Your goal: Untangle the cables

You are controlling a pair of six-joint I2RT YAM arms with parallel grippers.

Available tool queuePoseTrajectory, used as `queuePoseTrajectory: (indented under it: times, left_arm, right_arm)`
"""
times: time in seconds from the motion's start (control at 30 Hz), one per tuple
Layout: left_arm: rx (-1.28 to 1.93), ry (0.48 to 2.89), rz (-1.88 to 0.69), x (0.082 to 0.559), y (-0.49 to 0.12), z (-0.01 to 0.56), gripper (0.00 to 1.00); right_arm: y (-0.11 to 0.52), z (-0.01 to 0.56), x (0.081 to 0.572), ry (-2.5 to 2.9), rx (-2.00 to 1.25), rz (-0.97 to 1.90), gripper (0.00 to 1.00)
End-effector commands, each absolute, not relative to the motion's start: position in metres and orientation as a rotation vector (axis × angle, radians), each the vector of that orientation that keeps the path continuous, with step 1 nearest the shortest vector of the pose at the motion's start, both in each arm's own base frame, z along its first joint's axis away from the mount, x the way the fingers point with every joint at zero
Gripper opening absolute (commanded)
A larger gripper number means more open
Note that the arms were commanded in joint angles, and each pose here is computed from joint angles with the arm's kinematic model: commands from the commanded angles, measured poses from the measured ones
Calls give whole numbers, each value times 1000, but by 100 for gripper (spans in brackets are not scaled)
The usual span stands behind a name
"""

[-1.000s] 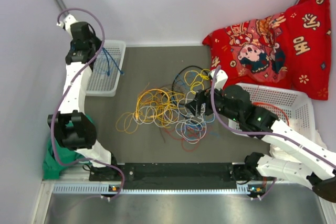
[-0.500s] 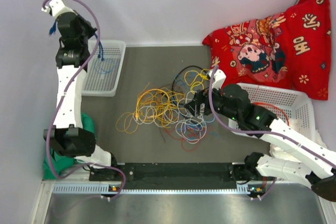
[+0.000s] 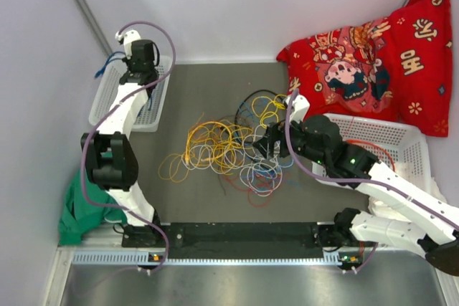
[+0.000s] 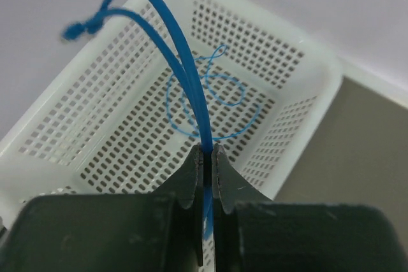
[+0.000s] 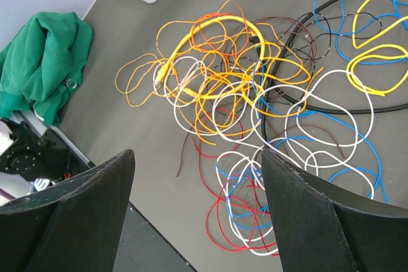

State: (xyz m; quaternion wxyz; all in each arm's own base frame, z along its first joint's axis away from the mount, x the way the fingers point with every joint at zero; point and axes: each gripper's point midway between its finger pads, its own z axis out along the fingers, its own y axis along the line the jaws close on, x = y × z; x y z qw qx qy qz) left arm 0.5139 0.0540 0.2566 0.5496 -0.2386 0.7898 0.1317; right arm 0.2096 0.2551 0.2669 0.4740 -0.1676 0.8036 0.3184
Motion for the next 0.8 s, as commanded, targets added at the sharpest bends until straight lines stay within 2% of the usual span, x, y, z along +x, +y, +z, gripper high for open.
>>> queuePoseTrajectory:
  times: [0.0,0.2,0.6,0.77]
  left_arm:
    - [-594,1825,443,518,75,248,0]
    - [-596,1946,451,522,70,200,0]
    - [-623,1755,548,489,76,275,0]
    - [-550,1753,566,484,46,278,0]
  right_arm:
    - [255,280,216,1936,-401,764,79]
    - [255,275,218,1950,-402,751,79]
    - [260,270,216,1953,-405,779,79]
    - [259,270,216,1952,-403,779,79]
